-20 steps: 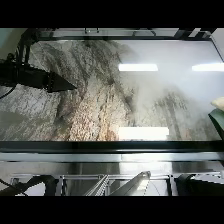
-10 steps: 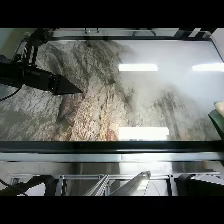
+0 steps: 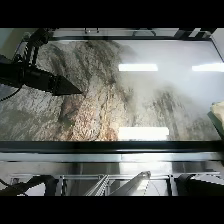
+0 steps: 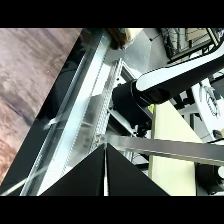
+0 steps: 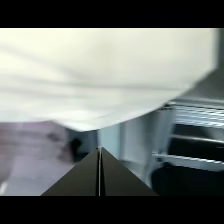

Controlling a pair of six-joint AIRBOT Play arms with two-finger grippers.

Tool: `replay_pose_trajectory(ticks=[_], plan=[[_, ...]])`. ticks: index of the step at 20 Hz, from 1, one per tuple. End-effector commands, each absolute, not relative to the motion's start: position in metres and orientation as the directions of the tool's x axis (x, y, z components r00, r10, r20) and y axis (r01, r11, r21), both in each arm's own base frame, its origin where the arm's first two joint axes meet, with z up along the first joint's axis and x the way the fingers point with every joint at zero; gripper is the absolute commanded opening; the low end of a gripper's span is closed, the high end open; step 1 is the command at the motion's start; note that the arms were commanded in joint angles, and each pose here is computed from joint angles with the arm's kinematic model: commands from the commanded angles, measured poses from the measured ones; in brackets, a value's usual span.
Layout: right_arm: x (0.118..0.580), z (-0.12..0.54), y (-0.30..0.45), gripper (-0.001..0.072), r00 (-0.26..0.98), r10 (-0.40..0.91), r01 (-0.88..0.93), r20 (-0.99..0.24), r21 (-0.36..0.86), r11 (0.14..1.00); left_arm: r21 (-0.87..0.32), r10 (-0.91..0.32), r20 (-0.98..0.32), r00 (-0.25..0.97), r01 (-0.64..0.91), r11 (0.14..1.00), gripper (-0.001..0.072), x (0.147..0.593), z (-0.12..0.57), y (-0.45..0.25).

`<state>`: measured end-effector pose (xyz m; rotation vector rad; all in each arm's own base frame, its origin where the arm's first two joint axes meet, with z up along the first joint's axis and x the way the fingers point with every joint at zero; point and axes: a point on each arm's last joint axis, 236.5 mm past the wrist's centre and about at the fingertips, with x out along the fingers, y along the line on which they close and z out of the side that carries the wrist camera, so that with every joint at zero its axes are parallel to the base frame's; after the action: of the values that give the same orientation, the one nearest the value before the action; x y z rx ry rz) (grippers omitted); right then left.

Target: Fold the shirts.

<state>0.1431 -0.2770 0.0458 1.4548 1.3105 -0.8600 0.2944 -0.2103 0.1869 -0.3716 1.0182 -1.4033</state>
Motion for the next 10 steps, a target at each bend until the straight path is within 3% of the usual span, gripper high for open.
replay_pose_trajectory(ticks=[1,2,4,7,9,10], plan=[[0.280,0.138,-0.240,0.0024,0.683,0.431,0.658,-0.590,0.753,-0.010,-0.750,-0.922,-0.363,-0.136,0.630,0.203,0.0011,0.297,0.187,-0.210],[0.302,0.162,-0.228,0.0023,0.731,0.450,0.563,-0.513,0.826,0.028,-0.747,-0.924,-0.364,-0.114,0.628,0.217,0.0011,0.303,0.187,-0.211],[0.329,0.178,-0.212,0.0022,0.747,0.403,0.494,-0.528,0.847,0.194,-0.752,-0.927,-0.365,-0.080,0.613,0.243,0.0010,0.310,0.186,-0.212],[0.331,0.164,-0.182,0.0021,0.630,0.226,0.501,-0.743,0.611,0.613,-0.754,-0.925,-0.365,-0.103,0.615,0.229,0.0010,0.303,0.188,-0.211],[0.320,0.160,-0.151,0.0021,0.596,0.105,0.472,-0.796,0.453,0.756,-0.747,-0.928,-0.364,-0.073,0.618,0.244,0.0010,0.295,0.186,-0.212],[0.315,0.160,-0.128,0.0021,0.618,0.094,0.440,-0.780,0.443,0.781,-0.739,-0.930,-0.365,-0.042,0.620,0.262,0.0010,0.291,0.180,-0.213]])
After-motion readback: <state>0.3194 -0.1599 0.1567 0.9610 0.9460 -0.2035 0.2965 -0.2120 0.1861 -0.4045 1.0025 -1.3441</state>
